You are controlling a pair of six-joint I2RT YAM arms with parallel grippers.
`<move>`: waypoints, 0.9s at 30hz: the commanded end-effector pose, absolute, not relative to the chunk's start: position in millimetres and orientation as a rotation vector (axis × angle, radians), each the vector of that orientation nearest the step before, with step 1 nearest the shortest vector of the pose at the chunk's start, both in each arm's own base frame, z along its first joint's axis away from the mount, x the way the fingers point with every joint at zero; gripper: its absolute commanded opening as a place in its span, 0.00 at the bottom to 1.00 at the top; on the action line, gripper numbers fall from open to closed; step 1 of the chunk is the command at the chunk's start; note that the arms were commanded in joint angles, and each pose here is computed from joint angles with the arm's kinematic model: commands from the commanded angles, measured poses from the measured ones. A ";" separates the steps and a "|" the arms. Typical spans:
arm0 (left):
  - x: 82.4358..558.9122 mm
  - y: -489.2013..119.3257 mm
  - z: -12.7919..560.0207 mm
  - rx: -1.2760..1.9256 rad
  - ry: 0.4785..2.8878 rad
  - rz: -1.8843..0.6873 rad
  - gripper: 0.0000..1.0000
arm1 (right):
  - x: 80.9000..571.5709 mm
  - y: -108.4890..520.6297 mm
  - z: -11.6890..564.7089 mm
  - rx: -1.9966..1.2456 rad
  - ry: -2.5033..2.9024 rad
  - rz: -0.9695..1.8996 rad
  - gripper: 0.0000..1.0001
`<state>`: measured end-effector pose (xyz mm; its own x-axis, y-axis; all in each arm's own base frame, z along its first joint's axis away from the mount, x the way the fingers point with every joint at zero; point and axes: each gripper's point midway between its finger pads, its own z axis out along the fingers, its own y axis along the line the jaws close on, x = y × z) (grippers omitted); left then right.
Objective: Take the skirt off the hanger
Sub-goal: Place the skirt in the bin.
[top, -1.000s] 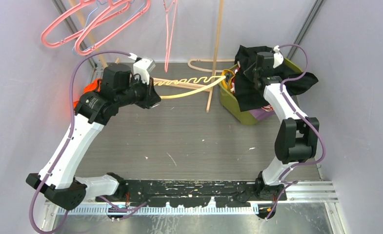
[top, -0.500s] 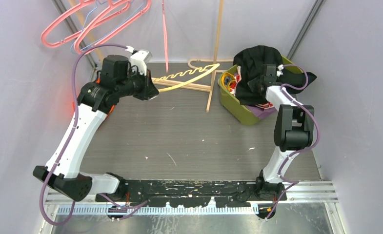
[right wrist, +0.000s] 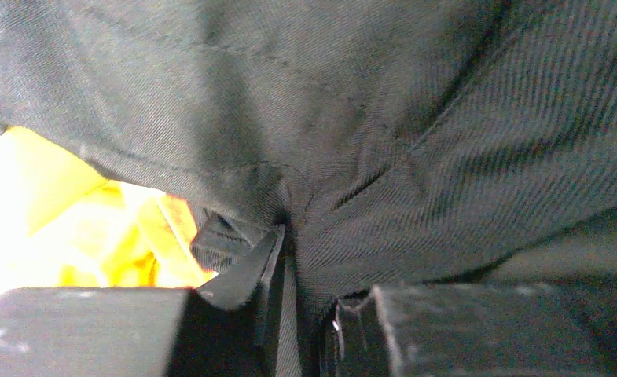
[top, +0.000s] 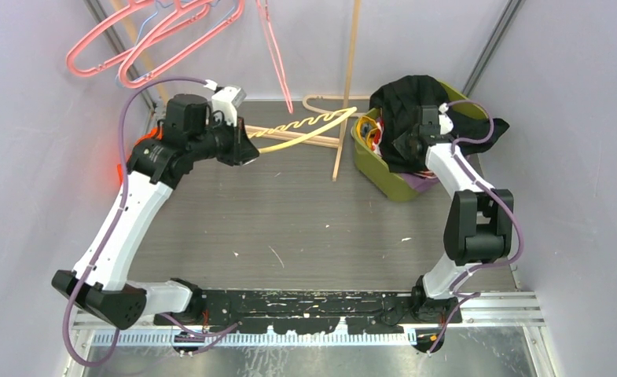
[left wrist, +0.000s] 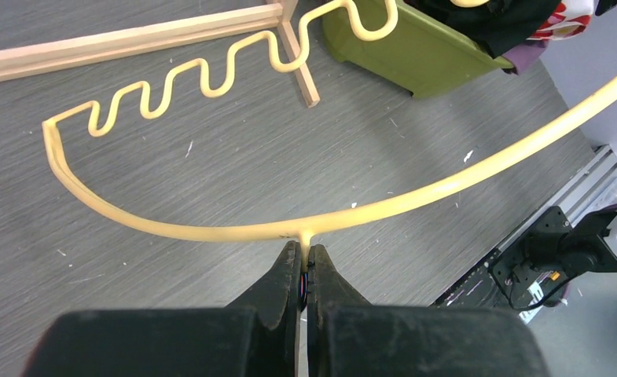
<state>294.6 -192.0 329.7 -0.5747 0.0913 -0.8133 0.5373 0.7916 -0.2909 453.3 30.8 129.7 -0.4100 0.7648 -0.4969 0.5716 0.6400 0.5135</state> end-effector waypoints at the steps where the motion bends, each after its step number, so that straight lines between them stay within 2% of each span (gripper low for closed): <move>1: 280.2 -189.8 383.7 0.476 1.906 -0.705 0.00 | 430.2 22.1 172.3 0.950 2.155 0.228 0.27; 3: 274.1 -187.5 386.3 0.476 1.889 -0.707 0.00 | 422.1 17.0 181.8 0.948 2.129 0.205 0.33; 7: 263.9 -183.9 388.3 0.479 1.871 -0.711 0.00 | 421.5 3.8 223.6 0.893 2.040 0.149 0.51; 11: 257.1 -183.2 387.4 0.478 1.860 -0.727 0.00 | 434.3 -2.0 275.6 0.816 1.959 0.131 0.63; 18: 253.4 -178.3 386.4 0.482 1.853 -0.703 0.00 | 470.3 3.7 326.4 0.708 1.879 0.168 0.70; 27: 258.3 -179.6 387.5 0.473 1.847 -0.700 0.00 | 525.1 7.3 288.0 0.685 1.966 0.131 0.71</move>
<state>251.7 -177.8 355.0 -0.4797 0.0445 -0.8763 0.5814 0.7641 -0.2795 507.4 5.5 300.1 -0.3057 0.5394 -0.7846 0.4104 0.8182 0.4027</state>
